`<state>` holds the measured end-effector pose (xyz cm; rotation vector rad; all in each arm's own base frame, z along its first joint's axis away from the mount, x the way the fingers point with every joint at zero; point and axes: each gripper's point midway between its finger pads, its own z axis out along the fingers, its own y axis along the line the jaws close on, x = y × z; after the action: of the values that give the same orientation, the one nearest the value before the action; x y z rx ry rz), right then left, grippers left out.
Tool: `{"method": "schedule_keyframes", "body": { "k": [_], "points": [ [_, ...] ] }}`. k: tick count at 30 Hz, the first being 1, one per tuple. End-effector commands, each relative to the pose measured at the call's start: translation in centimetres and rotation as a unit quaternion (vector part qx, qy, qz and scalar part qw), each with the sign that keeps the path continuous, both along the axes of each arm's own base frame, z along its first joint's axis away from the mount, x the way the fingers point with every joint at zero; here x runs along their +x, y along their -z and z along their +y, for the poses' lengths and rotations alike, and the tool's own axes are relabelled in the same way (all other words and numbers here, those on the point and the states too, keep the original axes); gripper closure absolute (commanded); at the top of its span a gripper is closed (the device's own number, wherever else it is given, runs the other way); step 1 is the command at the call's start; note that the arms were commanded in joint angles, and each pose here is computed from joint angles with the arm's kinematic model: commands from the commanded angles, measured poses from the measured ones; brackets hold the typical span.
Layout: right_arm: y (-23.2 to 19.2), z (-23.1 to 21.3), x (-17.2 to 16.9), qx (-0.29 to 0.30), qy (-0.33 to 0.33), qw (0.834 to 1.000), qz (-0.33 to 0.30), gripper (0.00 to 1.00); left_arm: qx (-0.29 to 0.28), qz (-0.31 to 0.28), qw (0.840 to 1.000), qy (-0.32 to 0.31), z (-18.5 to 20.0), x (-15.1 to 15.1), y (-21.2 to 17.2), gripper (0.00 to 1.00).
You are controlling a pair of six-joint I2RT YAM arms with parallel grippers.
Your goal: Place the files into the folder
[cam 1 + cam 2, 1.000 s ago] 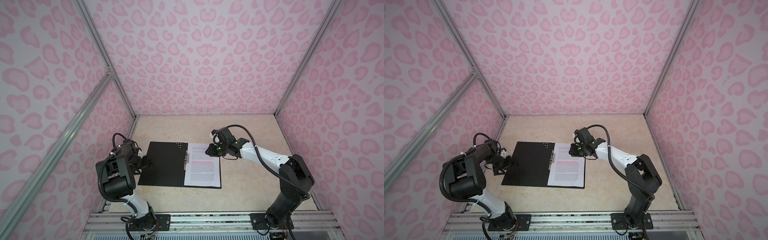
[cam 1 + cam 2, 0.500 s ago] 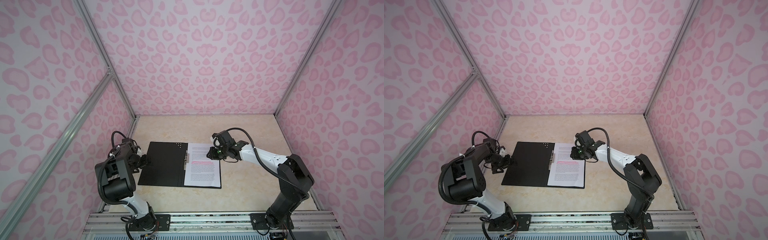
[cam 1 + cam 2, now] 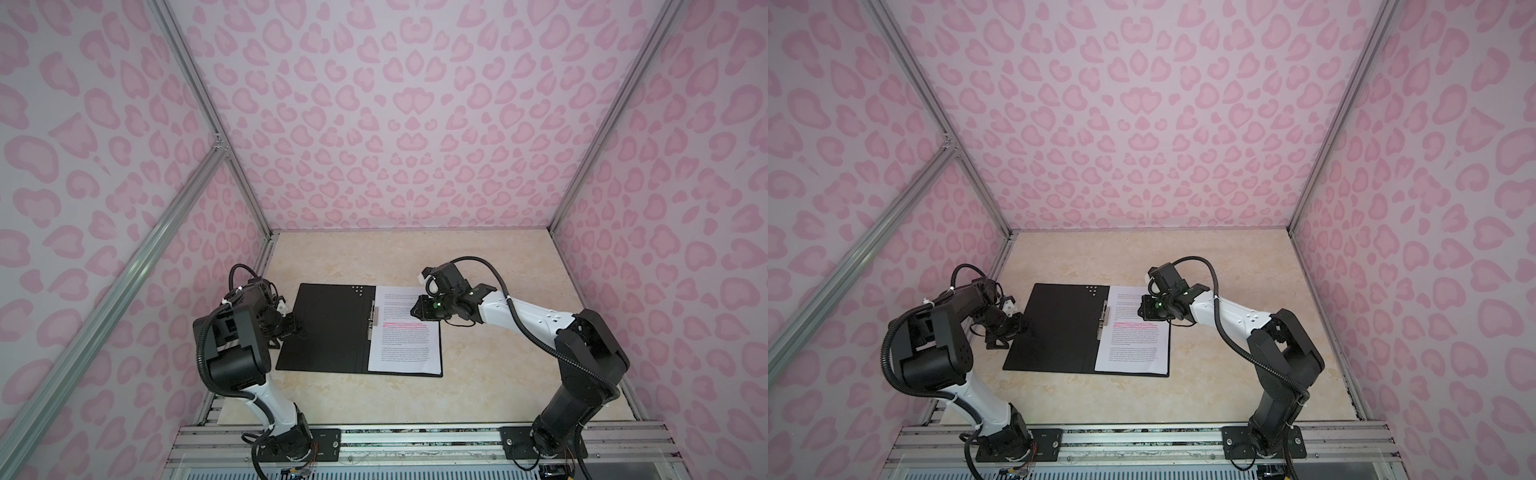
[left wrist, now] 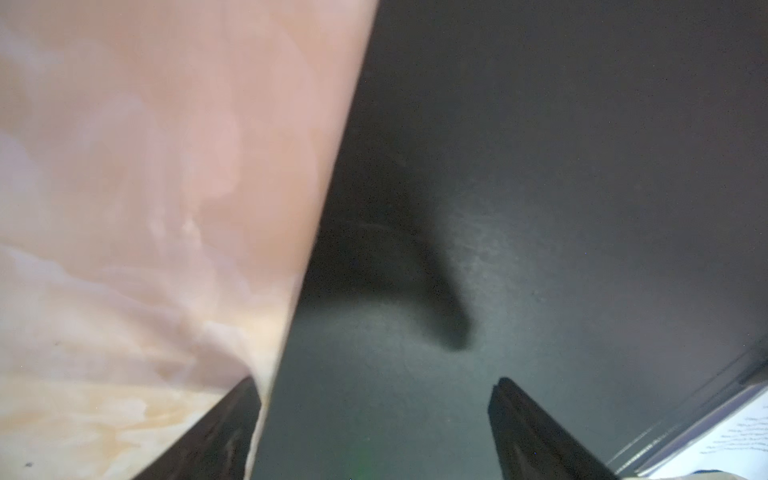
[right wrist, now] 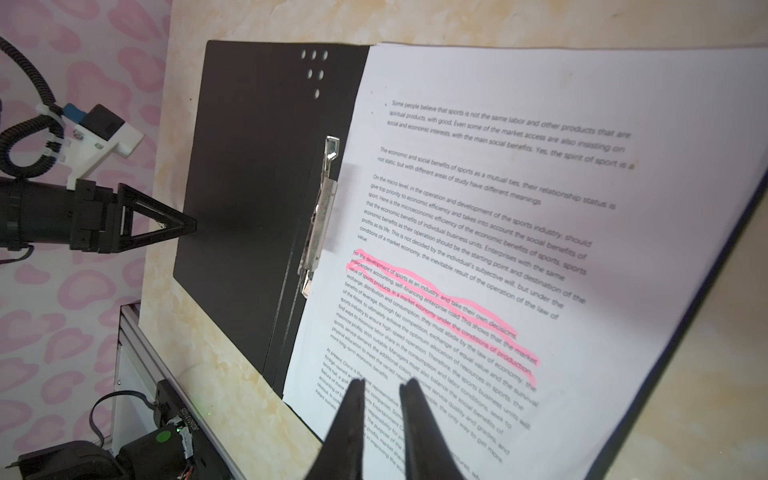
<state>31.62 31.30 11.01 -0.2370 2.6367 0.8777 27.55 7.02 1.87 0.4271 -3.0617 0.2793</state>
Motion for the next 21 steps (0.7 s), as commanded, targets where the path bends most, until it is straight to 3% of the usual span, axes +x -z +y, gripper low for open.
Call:
{"method": "schedule_keyframes", "body": {
  "k": [1, 15, 21],
  "points": [
    [-0.1, 0.2, 0.0, 0.009, 0.001, 1.0, -0.006, 0.8, -0.04, 0.033, 0.999, 0.006, -1.5, -1.4, 0.4, 0.13],
    [0.5, 0.2, -0.1, 0.008, -0.004, 1.0, -0.003, 0.8, -0.096, 0.057, 0.993, 0.035, -5.1, -1.5, 0.1, 0.17],
    [0.5, 0.2, -0.2, 0.007, -0.005, 1.0, -0.002, 0.8, -0.096, 0.041, 0.993, 0.046, -5.7, -0.6, -0.2, 0.18]
  ]
}}
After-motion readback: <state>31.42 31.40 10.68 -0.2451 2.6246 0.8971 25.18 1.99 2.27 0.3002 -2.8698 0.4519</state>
